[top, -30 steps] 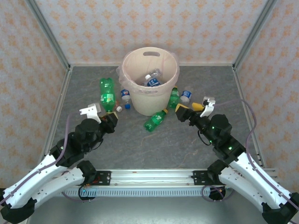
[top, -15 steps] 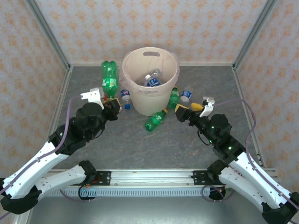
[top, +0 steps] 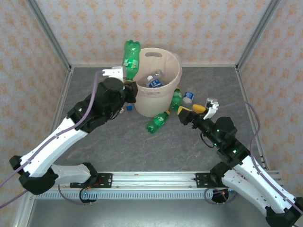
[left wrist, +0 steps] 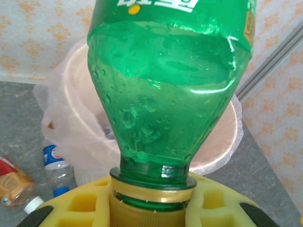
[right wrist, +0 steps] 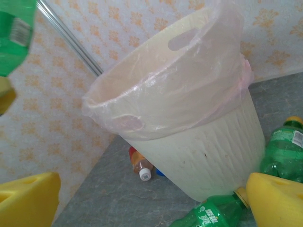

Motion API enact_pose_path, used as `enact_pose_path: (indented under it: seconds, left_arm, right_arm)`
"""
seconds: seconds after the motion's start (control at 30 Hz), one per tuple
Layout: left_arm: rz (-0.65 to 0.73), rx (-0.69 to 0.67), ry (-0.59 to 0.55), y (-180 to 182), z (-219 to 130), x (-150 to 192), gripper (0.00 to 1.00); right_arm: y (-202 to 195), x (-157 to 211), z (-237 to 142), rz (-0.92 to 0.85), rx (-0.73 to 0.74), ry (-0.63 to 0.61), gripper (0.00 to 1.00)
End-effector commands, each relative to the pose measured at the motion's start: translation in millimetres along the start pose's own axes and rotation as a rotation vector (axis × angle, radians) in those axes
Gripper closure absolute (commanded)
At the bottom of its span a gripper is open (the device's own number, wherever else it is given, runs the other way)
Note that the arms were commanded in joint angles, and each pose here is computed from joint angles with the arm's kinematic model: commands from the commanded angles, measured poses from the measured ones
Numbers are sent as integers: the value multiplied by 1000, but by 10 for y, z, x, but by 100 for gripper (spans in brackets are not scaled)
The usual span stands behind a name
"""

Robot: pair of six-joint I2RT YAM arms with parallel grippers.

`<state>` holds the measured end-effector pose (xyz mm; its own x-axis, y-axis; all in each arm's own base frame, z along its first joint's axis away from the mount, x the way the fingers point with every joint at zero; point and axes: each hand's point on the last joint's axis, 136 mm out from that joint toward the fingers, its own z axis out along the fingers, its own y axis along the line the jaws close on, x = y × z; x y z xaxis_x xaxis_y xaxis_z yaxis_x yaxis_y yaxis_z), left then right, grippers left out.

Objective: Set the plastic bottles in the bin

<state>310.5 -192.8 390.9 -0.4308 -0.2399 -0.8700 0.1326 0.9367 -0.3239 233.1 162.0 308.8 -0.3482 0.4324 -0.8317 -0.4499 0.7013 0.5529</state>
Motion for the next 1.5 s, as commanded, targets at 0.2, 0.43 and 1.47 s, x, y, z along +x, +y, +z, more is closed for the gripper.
enact_pose_path:
  seconds: [0.2,0.43,1.47]
  left_arm:
    - [94,-32,69,-284,478,-81,79]
    - [109,-52,154,-365,866,1,77]
    - [-107,-294,-32,1106,247,11,1]
  right_arm:
    - [84,25,-90,35,-53,6,0]
    - [29,-22,-180,17,-21,-21,0]
    - [30,233,-128,75,-80,39,0]
